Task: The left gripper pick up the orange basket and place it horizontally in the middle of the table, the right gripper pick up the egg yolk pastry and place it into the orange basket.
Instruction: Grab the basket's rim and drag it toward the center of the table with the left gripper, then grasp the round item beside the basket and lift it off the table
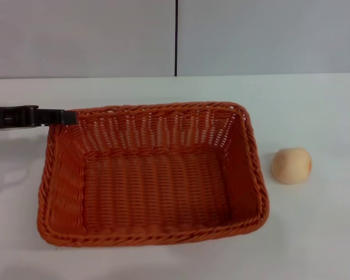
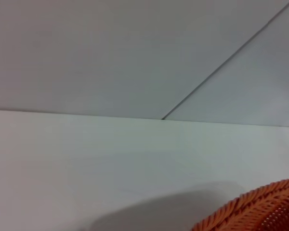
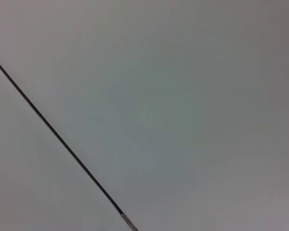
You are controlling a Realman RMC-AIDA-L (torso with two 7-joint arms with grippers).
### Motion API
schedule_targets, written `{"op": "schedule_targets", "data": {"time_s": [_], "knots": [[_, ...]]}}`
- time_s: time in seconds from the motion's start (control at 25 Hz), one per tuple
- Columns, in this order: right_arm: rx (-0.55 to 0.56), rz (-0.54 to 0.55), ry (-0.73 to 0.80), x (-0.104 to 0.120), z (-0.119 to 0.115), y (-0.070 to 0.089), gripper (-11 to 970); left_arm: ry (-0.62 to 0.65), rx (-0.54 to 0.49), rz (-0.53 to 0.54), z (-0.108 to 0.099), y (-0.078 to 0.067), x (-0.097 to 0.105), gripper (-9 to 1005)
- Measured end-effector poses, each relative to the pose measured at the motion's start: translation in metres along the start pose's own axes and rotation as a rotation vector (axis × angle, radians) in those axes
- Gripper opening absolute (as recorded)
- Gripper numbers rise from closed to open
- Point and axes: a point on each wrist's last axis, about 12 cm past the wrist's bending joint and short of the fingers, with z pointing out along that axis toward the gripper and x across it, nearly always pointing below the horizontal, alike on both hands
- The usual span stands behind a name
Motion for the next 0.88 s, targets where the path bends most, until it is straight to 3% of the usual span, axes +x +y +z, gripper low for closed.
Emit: {"op": "schedule_targets", "data": {"time_s": [0.16, 0.56, 0.72, 0.88], "knots": [[-0.001, 0.000, 0.000, 0.000, 0.001, 0.000, 744, -0.002, -0.001, 0.009, -0.002, 0.000, -0.001, 520], [-0.002, 0.000, 0.000, 0.000, 0.001, 0.001, 744, -0.065, -0.017, 0.083, -0.008, 0.002, -0.015, 525], [-0.025, -0.017, 0.012, -0.001, 0.003, 0.002, 744, -0.154, -0.030, 0.162, -0.016, 0.004, -0.029, 527], [-0.064, -0.050, 0.047, -0.006, 0.007, 0.003, 744, -0.336, 0.087, 0.308, -0.020, -0.005, -0.035, 529]]}}
